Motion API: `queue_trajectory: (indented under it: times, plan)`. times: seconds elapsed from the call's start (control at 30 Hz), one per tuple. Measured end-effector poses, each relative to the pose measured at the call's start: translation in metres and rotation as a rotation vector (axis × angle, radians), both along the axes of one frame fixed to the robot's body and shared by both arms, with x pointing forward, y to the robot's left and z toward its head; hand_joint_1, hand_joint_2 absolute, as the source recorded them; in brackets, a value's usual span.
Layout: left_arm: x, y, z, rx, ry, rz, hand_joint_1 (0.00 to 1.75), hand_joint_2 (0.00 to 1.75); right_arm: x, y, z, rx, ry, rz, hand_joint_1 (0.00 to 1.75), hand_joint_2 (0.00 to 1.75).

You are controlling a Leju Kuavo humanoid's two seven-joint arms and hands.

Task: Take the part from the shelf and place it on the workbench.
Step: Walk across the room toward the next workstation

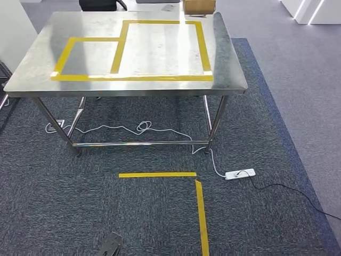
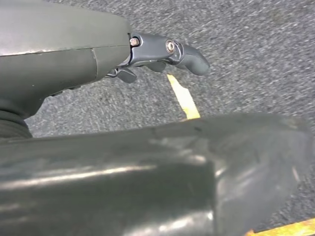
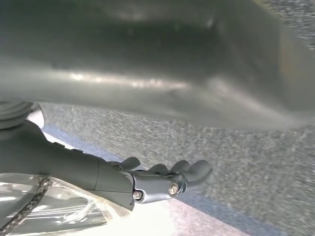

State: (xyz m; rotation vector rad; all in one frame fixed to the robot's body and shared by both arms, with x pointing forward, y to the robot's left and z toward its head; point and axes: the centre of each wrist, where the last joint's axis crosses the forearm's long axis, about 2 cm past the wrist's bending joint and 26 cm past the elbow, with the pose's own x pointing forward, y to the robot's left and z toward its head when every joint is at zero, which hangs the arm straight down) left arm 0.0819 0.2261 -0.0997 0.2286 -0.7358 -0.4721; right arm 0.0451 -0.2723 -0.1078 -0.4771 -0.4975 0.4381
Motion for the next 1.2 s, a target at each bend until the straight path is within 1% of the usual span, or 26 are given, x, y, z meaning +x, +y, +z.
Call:
queue_trajectory:
  times: [0.2, 1.07, 1.2]
  plan:
    - [0.0012, -0.0012, 0.0004, 0.000, -0.003, -0.003, 0.00, 0.00, 0.0026, -0.0013, 0.0003, -0.002, -0.006, 0.000, 0.00, 0.00]
    - [0.0045, -0.0018, 0.0011, -0.001, -0.003, -0.004, 0.00, 0.00, 0.0004, -0.0029, -0.0001, -0.004, -0.001, -0.004, 0.00, 0.00]
    - [0.0049, -0.0018, 0.0012, 0.000, -0.004, -0.004, 0.00, 0.00, 0.0036, -0.0028, 0.0003, -0.004, -0.008, -0.003, 0.00, 0.00]
